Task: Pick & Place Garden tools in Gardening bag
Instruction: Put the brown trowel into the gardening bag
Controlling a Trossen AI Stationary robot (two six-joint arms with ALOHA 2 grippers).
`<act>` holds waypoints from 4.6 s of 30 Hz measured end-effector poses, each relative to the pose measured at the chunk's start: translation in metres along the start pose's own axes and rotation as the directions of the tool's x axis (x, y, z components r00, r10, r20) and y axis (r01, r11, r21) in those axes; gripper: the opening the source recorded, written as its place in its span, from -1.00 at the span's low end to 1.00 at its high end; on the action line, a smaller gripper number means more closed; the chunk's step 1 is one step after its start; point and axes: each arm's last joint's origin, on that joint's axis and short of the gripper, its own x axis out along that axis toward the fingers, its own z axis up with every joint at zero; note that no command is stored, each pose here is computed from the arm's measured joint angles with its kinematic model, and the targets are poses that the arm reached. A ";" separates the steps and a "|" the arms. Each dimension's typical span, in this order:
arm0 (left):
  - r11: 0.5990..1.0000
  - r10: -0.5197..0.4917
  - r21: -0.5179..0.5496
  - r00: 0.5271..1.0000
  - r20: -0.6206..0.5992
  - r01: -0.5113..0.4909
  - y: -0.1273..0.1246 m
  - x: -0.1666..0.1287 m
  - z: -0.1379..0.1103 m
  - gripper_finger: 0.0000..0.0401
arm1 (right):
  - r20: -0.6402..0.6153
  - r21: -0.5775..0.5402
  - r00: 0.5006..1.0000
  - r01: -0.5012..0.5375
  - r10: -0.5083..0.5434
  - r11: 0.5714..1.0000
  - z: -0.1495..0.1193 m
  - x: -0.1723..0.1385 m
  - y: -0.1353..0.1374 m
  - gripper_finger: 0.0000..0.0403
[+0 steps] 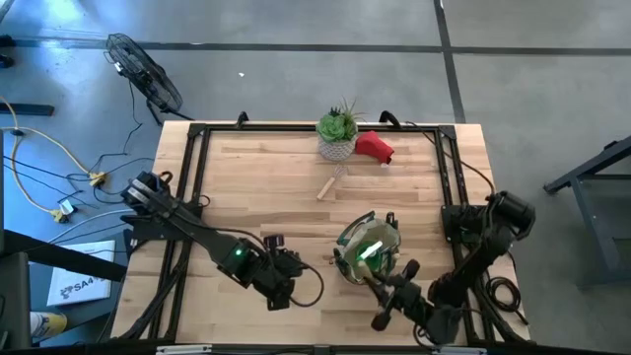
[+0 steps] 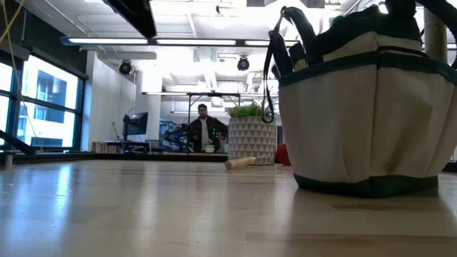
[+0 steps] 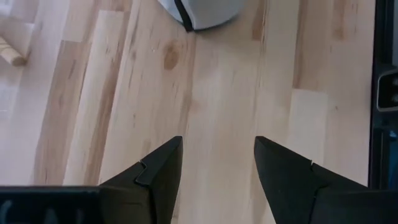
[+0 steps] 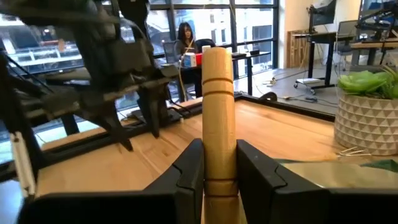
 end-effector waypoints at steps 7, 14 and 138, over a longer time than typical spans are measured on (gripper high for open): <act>0.998 -0.047 -0.045 0.999 0.010 0.047 0.003 0.003 0.007 -0.03 | 0.002 0.050 1.000 0.010 -0.010 0.999 -0.023 0.004 -0.024 -0.71; 0.995 -0.080 -0.067 0.997 0.010 0.081 0.001 0.002 0.008 -0.03 | 0.005 0.007 1.000 0.028 -0.028 1.000 -0.024 0.010 -0.025 -0.71; 0.995 -0.072 -0.066 0.997 0.010 0.073 0.001 0.003 0.008 -0.03 | -0.021 -0.092 0.999 -0.046 0.044 0.995 -0.020 0.026 -0.018 -0.71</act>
